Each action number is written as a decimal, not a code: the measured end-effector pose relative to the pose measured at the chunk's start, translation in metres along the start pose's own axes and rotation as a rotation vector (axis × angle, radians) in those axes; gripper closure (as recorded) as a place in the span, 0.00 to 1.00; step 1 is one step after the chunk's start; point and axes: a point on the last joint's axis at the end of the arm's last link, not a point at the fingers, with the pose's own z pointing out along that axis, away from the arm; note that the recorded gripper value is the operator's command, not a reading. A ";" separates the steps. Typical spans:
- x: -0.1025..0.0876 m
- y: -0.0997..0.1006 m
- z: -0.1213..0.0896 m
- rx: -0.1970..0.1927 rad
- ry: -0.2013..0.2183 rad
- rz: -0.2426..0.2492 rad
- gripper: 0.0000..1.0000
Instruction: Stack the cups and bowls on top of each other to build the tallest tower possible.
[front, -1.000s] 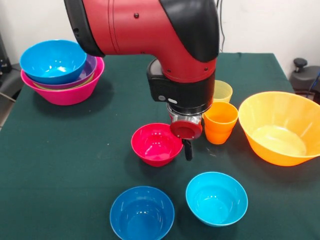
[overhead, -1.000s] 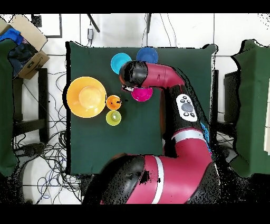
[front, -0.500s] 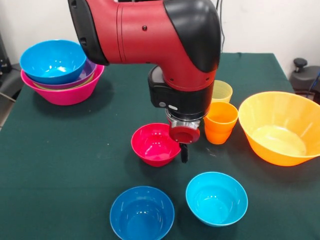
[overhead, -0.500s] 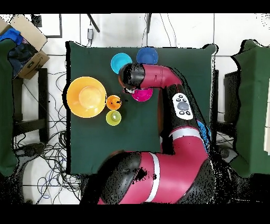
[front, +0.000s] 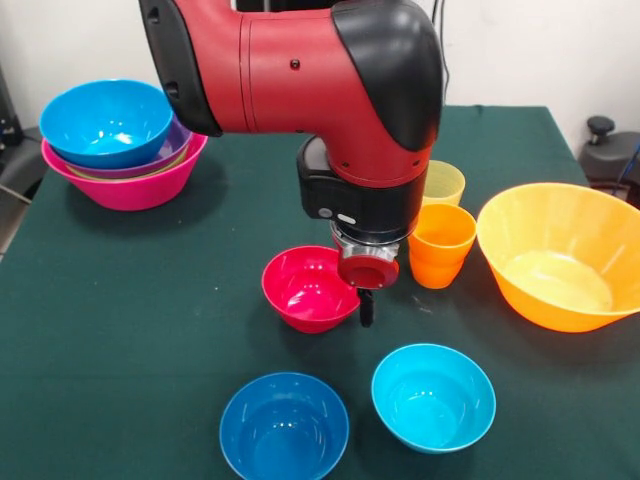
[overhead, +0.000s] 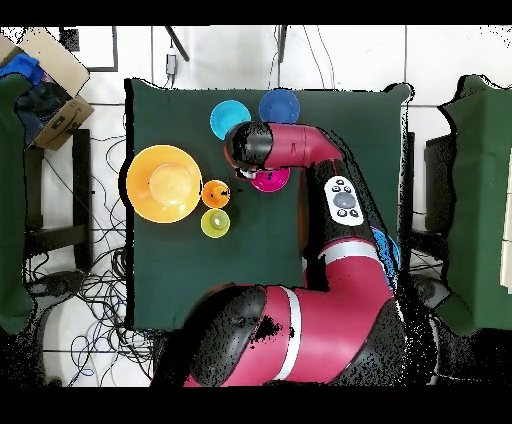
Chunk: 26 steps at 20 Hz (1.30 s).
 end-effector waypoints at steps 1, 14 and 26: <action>0.000 0.000 0.000 0.000 0.000 0.000 0.00; 0.009 -0.003 0.000 0.004 0.002 0.010 0.00; 0.034 -0.017 -0.004 0.006 0.101 -0.032 0.00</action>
